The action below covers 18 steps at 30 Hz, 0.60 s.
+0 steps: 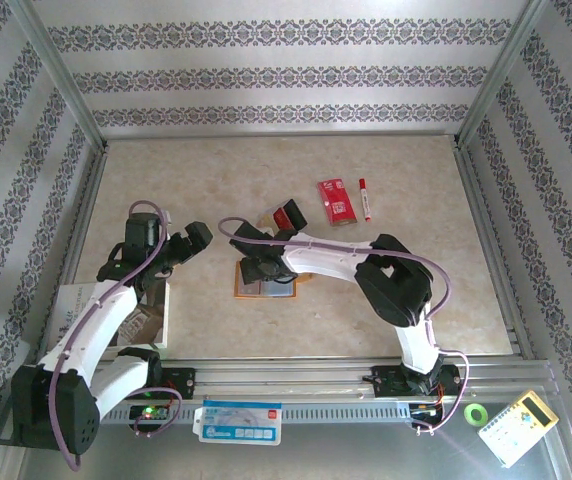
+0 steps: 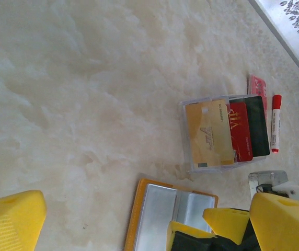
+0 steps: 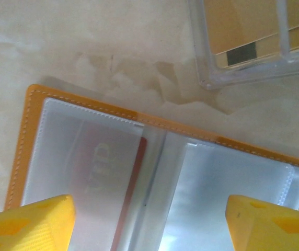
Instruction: Take the credit cards out of the card holder
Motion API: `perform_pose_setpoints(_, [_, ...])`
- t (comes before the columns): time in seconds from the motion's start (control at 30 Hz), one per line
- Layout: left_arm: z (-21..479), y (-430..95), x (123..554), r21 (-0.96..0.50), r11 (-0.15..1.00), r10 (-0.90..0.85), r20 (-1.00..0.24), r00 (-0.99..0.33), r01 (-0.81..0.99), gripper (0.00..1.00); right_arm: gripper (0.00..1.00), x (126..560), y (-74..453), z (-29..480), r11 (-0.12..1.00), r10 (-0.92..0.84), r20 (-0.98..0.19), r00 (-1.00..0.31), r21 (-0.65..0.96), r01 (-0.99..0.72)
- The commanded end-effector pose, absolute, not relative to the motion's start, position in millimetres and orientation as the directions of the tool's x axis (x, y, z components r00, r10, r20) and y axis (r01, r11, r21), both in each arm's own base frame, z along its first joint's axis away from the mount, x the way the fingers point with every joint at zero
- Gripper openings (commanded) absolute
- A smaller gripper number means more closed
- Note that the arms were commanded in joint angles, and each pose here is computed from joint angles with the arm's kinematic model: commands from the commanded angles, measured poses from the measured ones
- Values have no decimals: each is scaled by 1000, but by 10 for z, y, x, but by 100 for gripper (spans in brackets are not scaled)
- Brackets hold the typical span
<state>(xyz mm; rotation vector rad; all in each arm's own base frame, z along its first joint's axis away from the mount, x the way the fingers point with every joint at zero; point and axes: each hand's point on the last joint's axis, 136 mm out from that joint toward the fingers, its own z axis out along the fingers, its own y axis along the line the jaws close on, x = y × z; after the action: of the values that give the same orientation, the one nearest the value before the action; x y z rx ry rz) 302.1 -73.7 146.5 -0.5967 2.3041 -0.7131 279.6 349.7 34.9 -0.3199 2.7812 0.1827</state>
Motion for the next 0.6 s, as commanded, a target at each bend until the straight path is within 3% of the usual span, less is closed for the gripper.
perform_pose_setpoints(0.0, [1363, -673, 2974, -617, 740, -596, -418, -686, -267, 100, 77, 2778, 3392, 293, 966, -247, -336, -909, -12, -259])
perform_pose_setpoints(0.3, [1268, -756, 2976, -616, 747, -559, -379, -737, -251, 100, 76, 2668, 3325, 86, 963, -267, -268, -926, -28, -270])
perform_pose_setpoints(0.57, [1144, -899, 2961, -608, 770, -466, -330, -821, -192, 97, 63, 2612, 3039, -88, 967, -253, -232, -939, -46, -249])
